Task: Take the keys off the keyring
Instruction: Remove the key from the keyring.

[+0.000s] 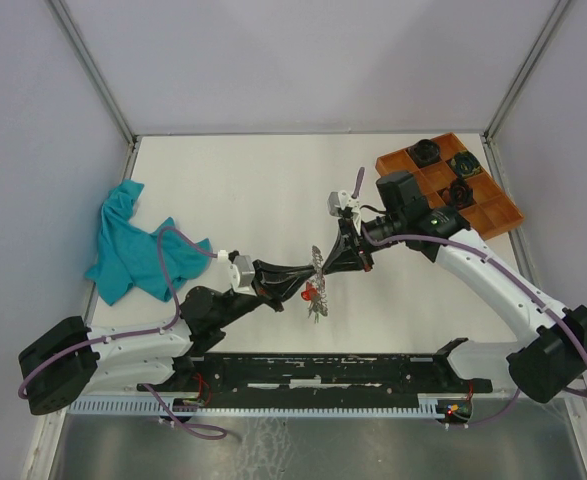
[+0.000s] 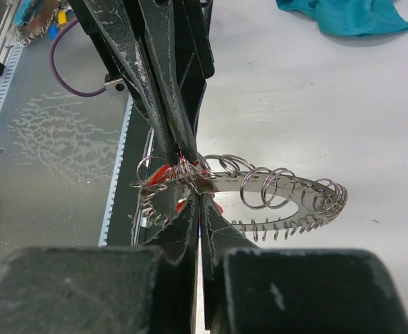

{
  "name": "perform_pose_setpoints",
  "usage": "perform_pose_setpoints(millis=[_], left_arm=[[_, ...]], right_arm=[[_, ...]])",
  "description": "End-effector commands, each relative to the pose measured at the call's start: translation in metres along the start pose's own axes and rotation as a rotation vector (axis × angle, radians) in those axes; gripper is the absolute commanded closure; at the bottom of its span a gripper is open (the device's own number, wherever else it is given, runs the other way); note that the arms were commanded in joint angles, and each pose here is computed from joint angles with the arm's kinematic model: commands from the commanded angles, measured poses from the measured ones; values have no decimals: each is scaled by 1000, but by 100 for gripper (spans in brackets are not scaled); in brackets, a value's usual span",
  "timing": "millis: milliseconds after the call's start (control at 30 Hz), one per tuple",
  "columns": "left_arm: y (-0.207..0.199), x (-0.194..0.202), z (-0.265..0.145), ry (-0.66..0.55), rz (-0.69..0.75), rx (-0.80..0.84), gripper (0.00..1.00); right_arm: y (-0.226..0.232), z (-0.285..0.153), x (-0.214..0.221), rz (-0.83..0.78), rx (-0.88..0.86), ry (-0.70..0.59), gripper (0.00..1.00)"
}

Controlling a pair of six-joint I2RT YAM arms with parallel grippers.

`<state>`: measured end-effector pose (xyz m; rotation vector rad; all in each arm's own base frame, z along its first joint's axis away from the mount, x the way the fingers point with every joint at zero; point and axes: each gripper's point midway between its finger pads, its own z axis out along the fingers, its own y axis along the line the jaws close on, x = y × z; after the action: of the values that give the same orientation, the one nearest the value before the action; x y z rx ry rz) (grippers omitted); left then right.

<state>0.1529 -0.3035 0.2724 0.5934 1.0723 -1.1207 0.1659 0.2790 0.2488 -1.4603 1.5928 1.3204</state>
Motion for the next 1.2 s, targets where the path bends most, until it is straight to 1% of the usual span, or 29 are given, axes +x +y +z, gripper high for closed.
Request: perform_pose_setpoints(millis=[0, 100, 133, 200, 367, 700, 900, 933, 1167], left_arm=[[-7, -61, 10, -210, -10, 15, 97], [-7, -59, 10, -205, -12, 17, 97], [-7, -59, 9, -204, -14, 17, 97], [-8, -59, 9, -204, -17, 20, 97], [-10, -58, 10, -201, -27, 29, 97], [-17, -55, 13, -192, -46, 72, 97], [-21, -55, 13, -184, -51, 91, 97], [-21, -54, 13, -182, -52, 94, 97], [-23, -52, 15, -173, -57, 105, 97]], right_arm=[[3, 3, -7, -7, -25, -20, 86], [10, 1, -13, -16, -47, -42, 72], [12, 1, -16, -23, -53, -51, 69], [17, -1, -20, -30, -67, -70, 68], [22, -2, -26, -50, -84, -99, 70], [20, -2, -25, -71, -71, -102, 73], [24, -4, -26, -85, -88, -106, 87], [24, -4, -26, -85, -89, -105, 87], [26, -3, -25, -87, -104, -108, 87]])
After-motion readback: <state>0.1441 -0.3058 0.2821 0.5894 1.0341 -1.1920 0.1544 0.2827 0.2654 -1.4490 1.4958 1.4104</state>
